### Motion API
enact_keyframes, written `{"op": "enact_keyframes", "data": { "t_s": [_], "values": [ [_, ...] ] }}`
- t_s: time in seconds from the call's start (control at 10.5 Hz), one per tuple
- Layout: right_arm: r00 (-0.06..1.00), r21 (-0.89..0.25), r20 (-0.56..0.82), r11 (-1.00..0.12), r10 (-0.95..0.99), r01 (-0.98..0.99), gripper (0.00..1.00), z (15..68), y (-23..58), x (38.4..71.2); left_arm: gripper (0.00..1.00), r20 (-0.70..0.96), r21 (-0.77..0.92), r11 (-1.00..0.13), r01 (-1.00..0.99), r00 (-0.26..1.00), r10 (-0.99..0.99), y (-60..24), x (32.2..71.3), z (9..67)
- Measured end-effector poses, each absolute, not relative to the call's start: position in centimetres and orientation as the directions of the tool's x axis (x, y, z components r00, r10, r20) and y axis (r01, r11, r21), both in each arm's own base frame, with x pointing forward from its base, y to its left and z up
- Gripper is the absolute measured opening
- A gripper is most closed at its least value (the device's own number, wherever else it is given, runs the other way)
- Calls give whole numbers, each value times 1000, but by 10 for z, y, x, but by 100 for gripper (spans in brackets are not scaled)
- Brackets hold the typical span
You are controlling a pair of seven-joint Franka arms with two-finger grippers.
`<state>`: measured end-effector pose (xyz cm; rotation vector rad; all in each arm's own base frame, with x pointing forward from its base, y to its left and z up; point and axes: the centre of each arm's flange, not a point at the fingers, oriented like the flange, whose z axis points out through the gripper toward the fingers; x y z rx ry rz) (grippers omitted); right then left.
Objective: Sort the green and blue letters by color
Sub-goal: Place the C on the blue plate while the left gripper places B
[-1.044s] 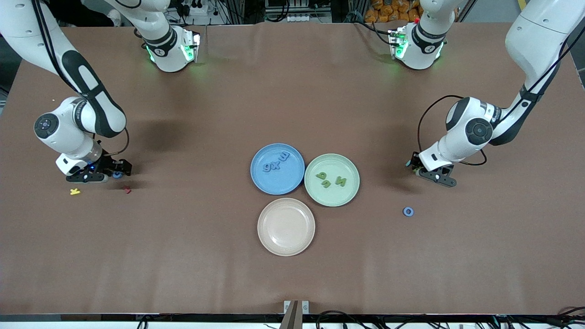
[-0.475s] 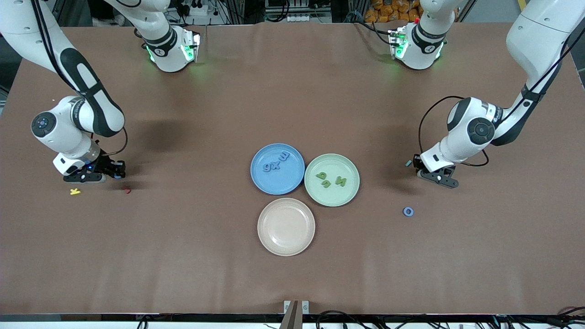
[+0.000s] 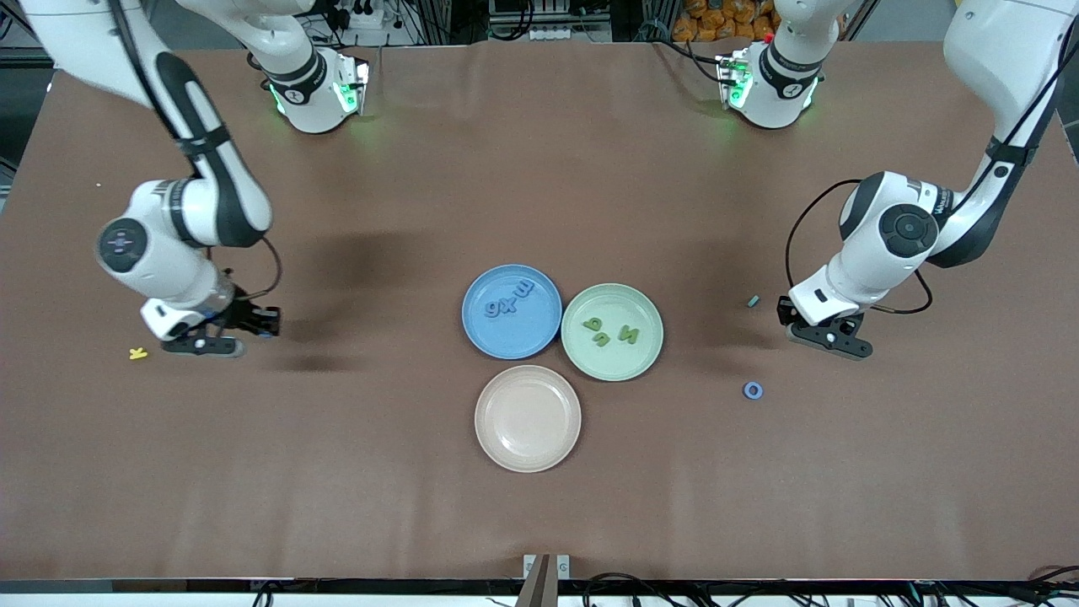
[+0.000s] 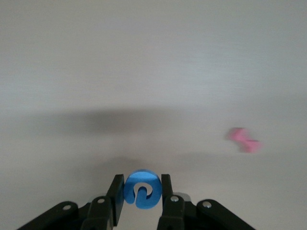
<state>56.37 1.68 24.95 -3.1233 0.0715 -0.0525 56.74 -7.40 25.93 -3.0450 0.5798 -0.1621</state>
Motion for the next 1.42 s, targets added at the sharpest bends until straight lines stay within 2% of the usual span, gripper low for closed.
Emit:
{"op": "enact_keyframes", "data": {
  "t_s": [0.38,0.76,0.95,1.04,1.23,1.42],
  "values": [
    [997,-43,73,-999,10,13,35,268,194,549,29,101,23,-959,-281,955,-277,-136,582,302],
    [995,-71,79,-995,65,71,35,258,348,506,29,82,60,-984,-169,983,-164,-214,562,299],
    [996,-75,65,-995,62,67,35,240,395,488,29,66,85,-989,-120,991,-114,-258,549,294],
    [997,-77,60,-995,51,55,38,232,410,481,29,58,96,-990,-102,994,-97,-279,543,292],
    [998,-85,65,-996,22,28,62,234,416,486,29,44,103,-991,-80,996,-76,-305,536,284],
    [999,-68,50,-998,-13,-9,91,243,400,508,29,31,104,-994,-45,999,-42,-332,527,276]
  ]
}}
